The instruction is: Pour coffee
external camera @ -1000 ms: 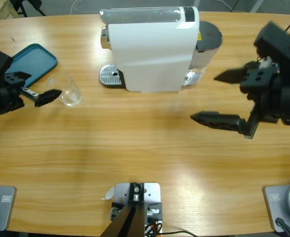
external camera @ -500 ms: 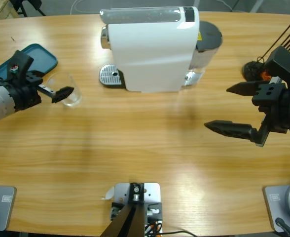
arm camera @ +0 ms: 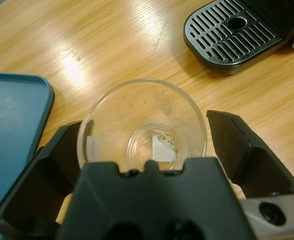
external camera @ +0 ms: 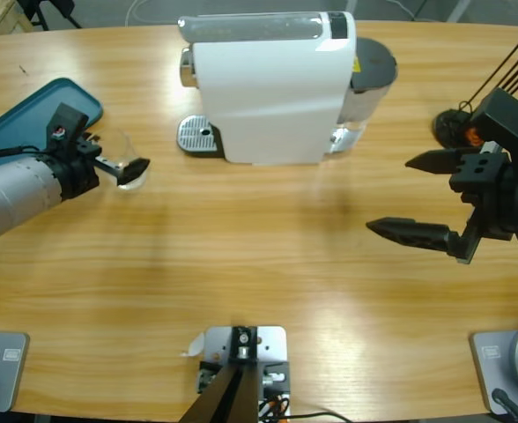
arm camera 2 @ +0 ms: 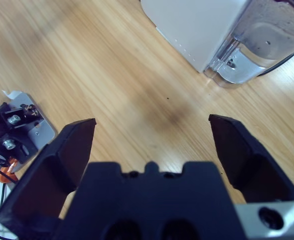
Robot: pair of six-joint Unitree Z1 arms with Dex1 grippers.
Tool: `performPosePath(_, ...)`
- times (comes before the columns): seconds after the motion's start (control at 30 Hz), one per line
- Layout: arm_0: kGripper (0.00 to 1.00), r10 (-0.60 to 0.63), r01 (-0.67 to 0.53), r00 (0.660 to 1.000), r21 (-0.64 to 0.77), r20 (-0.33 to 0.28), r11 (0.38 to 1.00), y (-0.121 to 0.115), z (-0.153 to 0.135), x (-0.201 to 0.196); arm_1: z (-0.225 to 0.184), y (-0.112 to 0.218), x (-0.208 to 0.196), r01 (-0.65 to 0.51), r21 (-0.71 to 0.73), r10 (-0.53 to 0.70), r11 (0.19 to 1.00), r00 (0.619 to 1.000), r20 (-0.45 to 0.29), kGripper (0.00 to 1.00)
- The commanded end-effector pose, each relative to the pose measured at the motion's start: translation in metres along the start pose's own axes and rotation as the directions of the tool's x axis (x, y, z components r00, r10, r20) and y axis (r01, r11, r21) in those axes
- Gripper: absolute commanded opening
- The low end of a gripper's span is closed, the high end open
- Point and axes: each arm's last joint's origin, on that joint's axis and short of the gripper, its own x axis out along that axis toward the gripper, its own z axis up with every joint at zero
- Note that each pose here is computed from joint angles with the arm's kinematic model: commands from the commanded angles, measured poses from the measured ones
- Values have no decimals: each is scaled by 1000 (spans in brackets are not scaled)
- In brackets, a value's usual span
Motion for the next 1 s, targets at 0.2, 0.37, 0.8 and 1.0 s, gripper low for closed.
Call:
performPosePath(0.2, 476, -1, 1, 1000, -53, -10, 999, 8, -19, 0, -8, -4, 8, 5, 13, -5, 1000, 999, -46, 1000)
performPosePath(0.37, 85, -70, 70, 998, -59, 2, 996, 4, -23, 1, -8, -4, 8, 7, 15, -6, 1000, 999, -47, 1000)
performPosePath(0.8, 0, -317, 255, 931, 299, 180, 920, 56, -10, -31, -8, -3, -22, 22, 3, -23, 1000, 999, 33, 1000)
performPosePath(1.0, 0, -471, 381, 867, 389, 165, 838, 88, 2, -13, -13, -3, -27, 23, 3, -23, 1000, 1000, 9, 1000)
